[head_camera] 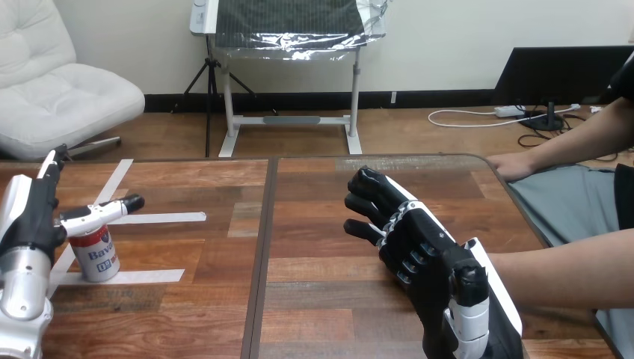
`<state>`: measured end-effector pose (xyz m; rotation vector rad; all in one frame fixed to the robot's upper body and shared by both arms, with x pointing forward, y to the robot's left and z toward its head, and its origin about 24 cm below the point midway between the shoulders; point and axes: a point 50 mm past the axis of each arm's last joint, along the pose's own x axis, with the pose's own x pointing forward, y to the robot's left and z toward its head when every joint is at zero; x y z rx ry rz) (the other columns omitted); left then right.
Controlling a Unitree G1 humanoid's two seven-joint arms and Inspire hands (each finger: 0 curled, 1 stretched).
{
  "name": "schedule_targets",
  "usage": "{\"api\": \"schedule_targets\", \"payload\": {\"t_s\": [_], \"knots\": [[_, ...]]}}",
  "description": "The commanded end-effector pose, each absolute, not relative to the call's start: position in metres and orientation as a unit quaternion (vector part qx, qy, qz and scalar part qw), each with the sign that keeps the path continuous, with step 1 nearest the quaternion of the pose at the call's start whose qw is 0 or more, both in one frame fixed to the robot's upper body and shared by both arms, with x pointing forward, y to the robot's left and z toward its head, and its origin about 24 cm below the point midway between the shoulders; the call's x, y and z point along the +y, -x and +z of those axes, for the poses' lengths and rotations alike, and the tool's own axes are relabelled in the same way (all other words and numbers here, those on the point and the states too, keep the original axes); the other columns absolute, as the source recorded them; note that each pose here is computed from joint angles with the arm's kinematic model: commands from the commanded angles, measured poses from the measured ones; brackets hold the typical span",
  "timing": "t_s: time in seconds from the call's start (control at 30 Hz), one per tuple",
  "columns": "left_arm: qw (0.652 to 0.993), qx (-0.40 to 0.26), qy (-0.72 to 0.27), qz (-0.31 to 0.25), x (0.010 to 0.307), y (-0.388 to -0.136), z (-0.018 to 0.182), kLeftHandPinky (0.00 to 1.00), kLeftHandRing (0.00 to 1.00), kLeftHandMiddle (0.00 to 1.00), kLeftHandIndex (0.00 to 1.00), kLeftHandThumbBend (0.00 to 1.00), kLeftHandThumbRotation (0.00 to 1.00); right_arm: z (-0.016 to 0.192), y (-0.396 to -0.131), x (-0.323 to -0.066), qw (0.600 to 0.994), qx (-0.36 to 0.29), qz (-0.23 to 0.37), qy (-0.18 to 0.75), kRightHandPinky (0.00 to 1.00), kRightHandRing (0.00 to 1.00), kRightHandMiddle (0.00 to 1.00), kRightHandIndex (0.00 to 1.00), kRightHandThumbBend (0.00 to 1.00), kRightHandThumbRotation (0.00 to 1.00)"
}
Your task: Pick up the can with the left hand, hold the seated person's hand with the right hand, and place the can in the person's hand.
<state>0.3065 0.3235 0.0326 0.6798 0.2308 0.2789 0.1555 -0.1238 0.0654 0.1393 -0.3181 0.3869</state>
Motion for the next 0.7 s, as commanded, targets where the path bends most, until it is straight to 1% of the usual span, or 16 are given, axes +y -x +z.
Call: {"api": "schedule_targets", "payload": {"t_s": [0.0,0.23,0.47,0.67], "knots": [[0.924,0.085,-0.344,0.145,0.3263,-0.326,0.0621,0.88,0.96,0.96,0.97,1.0,0.36,0.0834,-0.1605,-0.1222,0.957,-0.206,0.192,-0.074,0.85,0.9,0.9,0.88,0.96,1.0],[0.923,0.094,-0.344,0.143,0.3259,-0.3283,0.0623,0.88,0.96,0.96,0.97,1.0,0.35,0.084,-0.1605,-0.1223,0.957,-0.205,0.192,-0.073,0.85,0.9,0.9,0.87,0.97,1.0],[0.915,0.114,-0.361,0.139,0.3263,-0.3307,0.0625,0.88,0.96,0.97,0.97,1.0,0.36,0.0845,-0.1605,-0.1226,0.957,-0.208,0.192,-0.07,0.84,0.9,0.9,0.87,0.97,1.0],[0.913,0.124,-0.364,0.139,0.3269,-0.3313,0.062,0.86,0.95,0.96,0.97,1.0,0.35,0.0851,-0.1605,-0.1228,0.956,-0.208,0.193,-0.072,0.84,0.9,0.9,0.88,0.97,1.0]]}}
